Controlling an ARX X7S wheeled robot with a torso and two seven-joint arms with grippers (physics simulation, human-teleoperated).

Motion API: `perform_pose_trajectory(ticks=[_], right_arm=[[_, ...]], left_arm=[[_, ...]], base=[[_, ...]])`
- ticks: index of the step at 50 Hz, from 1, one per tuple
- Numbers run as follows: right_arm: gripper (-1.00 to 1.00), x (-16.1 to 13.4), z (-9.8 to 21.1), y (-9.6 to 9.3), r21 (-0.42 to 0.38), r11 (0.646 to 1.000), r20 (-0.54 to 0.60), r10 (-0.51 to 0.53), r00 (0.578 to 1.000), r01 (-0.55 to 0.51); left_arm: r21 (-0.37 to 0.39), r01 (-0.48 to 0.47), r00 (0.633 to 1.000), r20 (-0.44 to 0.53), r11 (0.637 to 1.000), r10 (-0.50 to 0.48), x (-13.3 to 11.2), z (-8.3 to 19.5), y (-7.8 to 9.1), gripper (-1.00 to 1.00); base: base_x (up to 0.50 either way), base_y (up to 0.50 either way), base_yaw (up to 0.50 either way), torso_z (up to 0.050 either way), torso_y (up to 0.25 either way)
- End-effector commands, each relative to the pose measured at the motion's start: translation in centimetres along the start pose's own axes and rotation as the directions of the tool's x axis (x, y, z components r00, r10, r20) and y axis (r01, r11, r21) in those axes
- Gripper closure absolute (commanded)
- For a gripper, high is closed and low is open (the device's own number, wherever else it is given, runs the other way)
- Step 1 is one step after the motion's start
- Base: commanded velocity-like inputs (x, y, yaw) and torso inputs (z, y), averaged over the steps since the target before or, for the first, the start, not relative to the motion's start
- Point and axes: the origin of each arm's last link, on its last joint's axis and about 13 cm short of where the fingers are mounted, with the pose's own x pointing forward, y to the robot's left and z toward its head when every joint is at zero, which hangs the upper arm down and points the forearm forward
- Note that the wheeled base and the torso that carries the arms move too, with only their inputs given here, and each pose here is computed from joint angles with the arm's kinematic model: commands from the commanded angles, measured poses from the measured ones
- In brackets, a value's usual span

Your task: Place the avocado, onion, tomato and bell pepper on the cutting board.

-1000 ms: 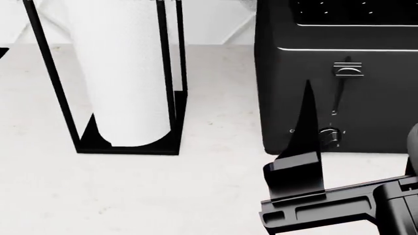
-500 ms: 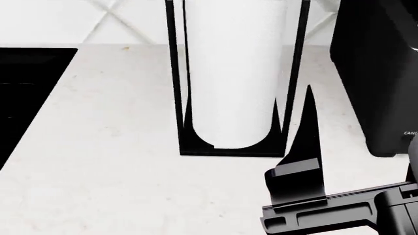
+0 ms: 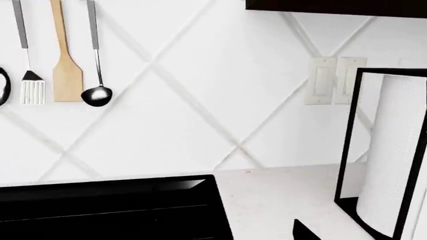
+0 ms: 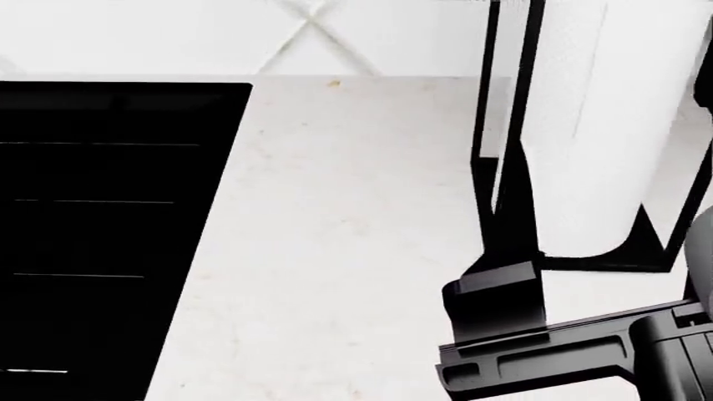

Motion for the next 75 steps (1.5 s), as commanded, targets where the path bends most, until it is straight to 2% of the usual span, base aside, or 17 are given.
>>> perform_pose_trajectory(ticks=[1, 15, 62, 69, 75], right_arm=[[-1.00, 0.2, 0.4, 0.3, 0.029, 0.999, 0.059, 0.034, 0.998, -0.036], [-1.00, -0.2, 0.0, 0.3, 0.034, 0.999, 0.057, 0.030, 0.998, -0.032], [-1.00, 0.0, -0.1, 0.3, 0.031, 0.999, 0.064, 0.028, 0.998, -0.030], [-1.00, -0.3, 0.1, 0.4, 0.031, 0.999, 0.064, 0.027, 0.998, -0.029], [-1.00, -0.5, 0.3, 0.3, 0.029, 0.999, 0.068, 0.026, 0.997, -0.028]], left_arm=[[0.031, 0.032, 0.998, 0.054, 0.999, -0.033, -0.2, 0.4, -0.1, -1.00], [0.017, 0.035, 0.997, 0.064, 0.999, -0.036, -0.4, 0.9, -0.2, -1.00], [0.051, -0.001, 0.997, 0.077, 0.999, -0.003, -0.3, 1.4, 0.1, -1.00], [0.052, 0.001, 0.997, 0.081, 0.999, -0.005, -0.6, 1.6, 0.0, -1.00], [0.053, 0.000, 0.996, 0.087, 0.999, -0.005, -1.4, 1.4, 0.6, -1.00]], base=[[0.00, 0.50, 0.00, 0.000, 0.000], [0.00, 0.50, 0.00, 0.000, 0.000], [0.00, 0.50, 0.00, 0.000, 0.000], [0.00, 0.50, 0.00, 0.000, 0.000], [0.00, 0.50, 0.00, 0.000, 0.000]])
